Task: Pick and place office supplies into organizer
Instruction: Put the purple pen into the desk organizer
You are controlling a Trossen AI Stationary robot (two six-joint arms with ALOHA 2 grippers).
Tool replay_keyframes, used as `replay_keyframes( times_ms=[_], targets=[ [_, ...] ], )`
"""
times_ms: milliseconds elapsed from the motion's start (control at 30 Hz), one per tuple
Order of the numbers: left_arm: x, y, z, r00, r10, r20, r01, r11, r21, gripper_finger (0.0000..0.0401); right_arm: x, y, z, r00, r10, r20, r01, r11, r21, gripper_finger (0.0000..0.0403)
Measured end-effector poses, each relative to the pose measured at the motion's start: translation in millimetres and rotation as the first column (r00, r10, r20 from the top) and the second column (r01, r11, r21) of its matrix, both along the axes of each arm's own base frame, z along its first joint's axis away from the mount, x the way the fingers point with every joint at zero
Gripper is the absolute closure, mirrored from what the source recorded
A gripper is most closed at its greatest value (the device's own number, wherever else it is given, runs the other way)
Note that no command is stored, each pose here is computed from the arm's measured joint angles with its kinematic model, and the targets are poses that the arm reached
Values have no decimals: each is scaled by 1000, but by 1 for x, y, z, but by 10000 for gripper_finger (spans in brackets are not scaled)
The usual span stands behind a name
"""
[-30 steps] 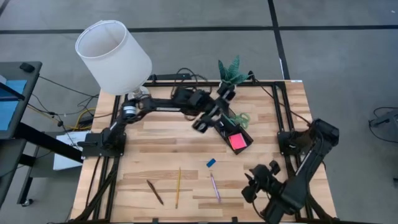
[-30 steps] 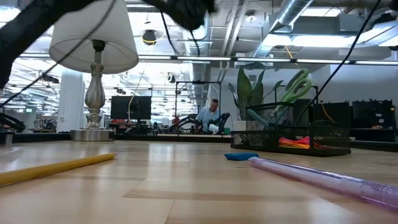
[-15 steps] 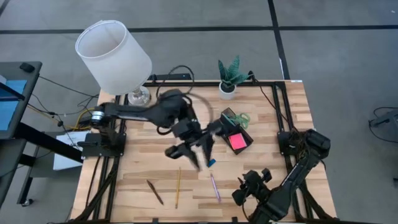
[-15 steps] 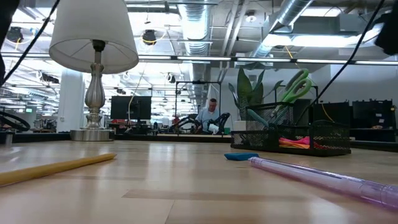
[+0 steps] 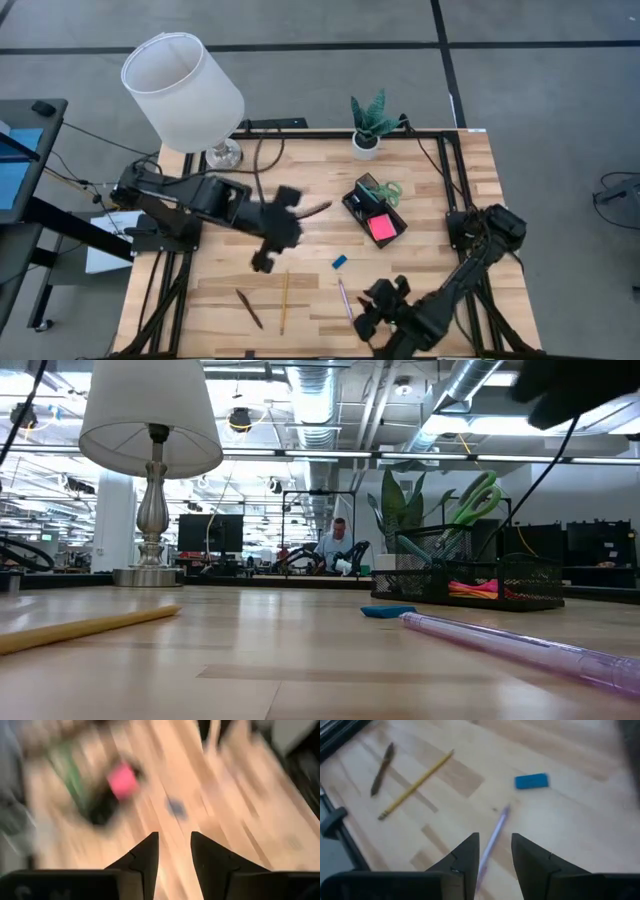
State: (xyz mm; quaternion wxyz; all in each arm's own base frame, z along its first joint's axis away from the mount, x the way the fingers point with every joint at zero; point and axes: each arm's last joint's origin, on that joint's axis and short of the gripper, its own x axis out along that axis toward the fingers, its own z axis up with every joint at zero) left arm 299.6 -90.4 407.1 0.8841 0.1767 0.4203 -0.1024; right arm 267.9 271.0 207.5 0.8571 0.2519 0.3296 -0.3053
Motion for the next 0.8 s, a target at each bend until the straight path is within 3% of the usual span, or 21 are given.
replay_keyframes(
  times_ms=[100, 200, 300, 433, 567, 700, 800],
  targets=[
    [-13, -12, -21, 979, 74, -190, -75, 997, 5, 295, 15, -6, -1, 995, 57, -80, -49, 994, 93, 294],
    [-24, -23, -41, 947, 114, -301, -91, 992, 92, 295, 27, -15, -3, 983, 73, -170, -30, 970, 240, 294],
    [-29, -29, -62, 930, 128, -345, -72, 983, 170, 295, 36, -25, -5, 961, 71, -268, 38, 924, 380, 294],
    [-29, -30, -84, 919, 151, -364, -64, 969, 241, 295, 46, -37, -5, 939, 84, -335, 90, 877, 471, 294],
    [-28, -27, -103, 908, 179, -378, -75, 959, 274, 295, 53, -42, -5, 904, 162, -396, 119, 795, 596, 294],
    [-27, -25, -118, 903, 190, -385, -81, 956, 282, 295, 55, -38, -3, 915, 170, -367, 118, 755, 645, 294],
    [-25, -26, -128, 910, 178, -375, -78, 961, 267, 295, 53, -34, -3, 916, 165, -366, 126, 748, 652, 294]
  ],
)
